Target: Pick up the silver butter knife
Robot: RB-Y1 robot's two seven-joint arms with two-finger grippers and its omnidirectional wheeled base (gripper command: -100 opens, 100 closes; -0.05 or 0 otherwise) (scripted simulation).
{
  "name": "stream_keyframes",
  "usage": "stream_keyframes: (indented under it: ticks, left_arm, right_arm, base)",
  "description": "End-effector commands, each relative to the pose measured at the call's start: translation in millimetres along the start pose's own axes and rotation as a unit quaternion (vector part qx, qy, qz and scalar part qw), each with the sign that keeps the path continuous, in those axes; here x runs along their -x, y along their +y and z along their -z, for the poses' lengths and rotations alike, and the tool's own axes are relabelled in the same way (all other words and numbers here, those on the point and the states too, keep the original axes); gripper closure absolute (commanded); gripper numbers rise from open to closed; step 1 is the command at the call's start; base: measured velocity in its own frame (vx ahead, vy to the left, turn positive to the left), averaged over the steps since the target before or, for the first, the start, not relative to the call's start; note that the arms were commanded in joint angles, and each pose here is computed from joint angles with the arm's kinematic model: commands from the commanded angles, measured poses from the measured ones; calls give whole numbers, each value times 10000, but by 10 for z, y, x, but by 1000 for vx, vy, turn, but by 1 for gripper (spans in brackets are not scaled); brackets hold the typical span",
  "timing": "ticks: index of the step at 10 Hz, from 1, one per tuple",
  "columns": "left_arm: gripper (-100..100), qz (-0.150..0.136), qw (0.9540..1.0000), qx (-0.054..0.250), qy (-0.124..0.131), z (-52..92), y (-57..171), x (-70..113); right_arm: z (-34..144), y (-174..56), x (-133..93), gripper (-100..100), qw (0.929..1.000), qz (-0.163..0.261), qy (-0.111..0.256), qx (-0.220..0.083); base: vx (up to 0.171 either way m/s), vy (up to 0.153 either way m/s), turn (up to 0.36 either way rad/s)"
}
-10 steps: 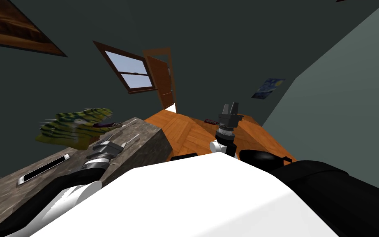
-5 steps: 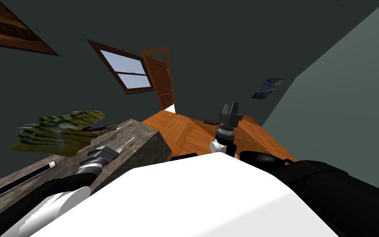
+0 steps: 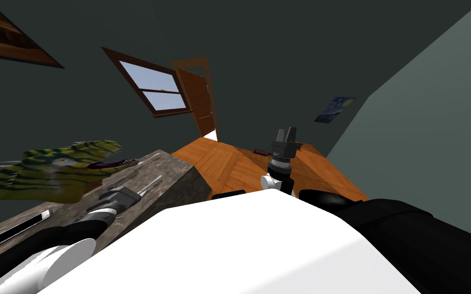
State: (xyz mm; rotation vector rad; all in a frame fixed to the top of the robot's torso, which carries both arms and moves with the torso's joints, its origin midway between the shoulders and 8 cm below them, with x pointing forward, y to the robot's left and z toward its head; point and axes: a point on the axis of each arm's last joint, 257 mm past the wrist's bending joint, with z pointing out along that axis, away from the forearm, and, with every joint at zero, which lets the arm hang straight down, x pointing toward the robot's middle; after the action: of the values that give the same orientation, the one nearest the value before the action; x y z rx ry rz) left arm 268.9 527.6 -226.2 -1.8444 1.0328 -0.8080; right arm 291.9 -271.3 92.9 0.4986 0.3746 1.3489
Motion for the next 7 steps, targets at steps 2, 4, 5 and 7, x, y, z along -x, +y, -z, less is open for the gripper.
stream_keyframes:
  ticks: [2,4,5,7]
  left_arm:
    - [-100,87,9992,346,-185,37,113,198]
    - [-100,162,9974,620,-341,70,196,356]
    - [-100,164,9961,773,-383,83,274,376]
    - [-100,239,9936,973,-520,119,319,518]
  right_arm:
    - [0,0,0,0,10000,0,0,0]
    - [0,0,0,0,10000,0,0,0]
    - [0,0,0,0,10000,0,0,0]
    - [0,0,0,0,10000,0,0,0]
  base:
    - [68,-30,-4]
    - [100,-38,3]
    - [95,-23,3]
    - [62,-14,0]
